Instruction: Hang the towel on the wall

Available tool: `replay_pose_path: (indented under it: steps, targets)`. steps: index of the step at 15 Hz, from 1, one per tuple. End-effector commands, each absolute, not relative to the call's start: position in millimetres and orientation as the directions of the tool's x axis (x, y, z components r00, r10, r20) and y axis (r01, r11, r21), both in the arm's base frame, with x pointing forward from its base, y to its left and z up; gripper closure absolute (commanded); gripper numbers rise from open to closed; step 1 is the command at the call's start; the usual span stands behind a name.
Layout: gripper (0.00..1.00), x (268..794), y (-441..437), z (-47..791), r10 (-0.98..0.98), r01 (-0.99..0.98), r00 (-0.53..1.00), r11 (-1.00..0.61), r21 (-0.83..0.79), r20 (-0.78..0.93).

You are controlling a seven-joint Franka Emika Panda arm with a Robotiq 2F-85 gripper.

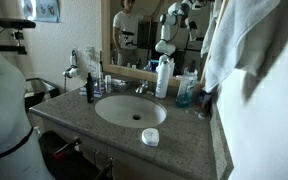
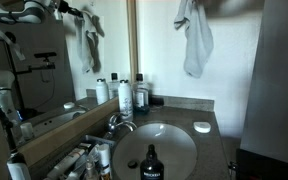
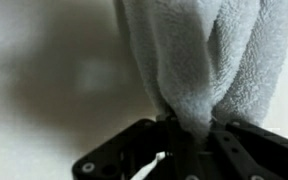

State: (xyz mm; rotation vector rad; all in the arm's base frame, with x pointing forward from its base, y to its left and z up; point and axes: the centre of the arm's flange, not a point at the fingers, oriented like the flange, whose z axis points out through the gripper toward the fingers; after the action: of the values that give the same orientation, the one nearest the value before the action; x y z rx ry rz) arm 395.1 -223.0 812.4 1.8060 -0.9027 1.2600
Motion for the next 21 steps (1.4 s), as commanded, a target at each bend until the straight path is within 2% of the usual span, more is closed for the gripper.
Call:
replay_pose_path:
  steps: [1,5,8,17,21]
  targets:
    - [0.93,407,-217,865,-0.012,-0.904,0.124,-0.414,0.108,0.992]
    - [0.93,407,-214,911,0.122,-0.923,-0.032,-0.385,0.017,0.992]
    - [0.93,415,-219,928,0.177,-0.926,-0.088,-0.378,-0.015,0.980]
    - [0.93,478,-299,897,0.163,-0.921,-0.019,-0.388,0.046,0.986]
    - [0.93,494,-300,884,0.123,-0.906,0.005,-0.419,0.057,0.992]
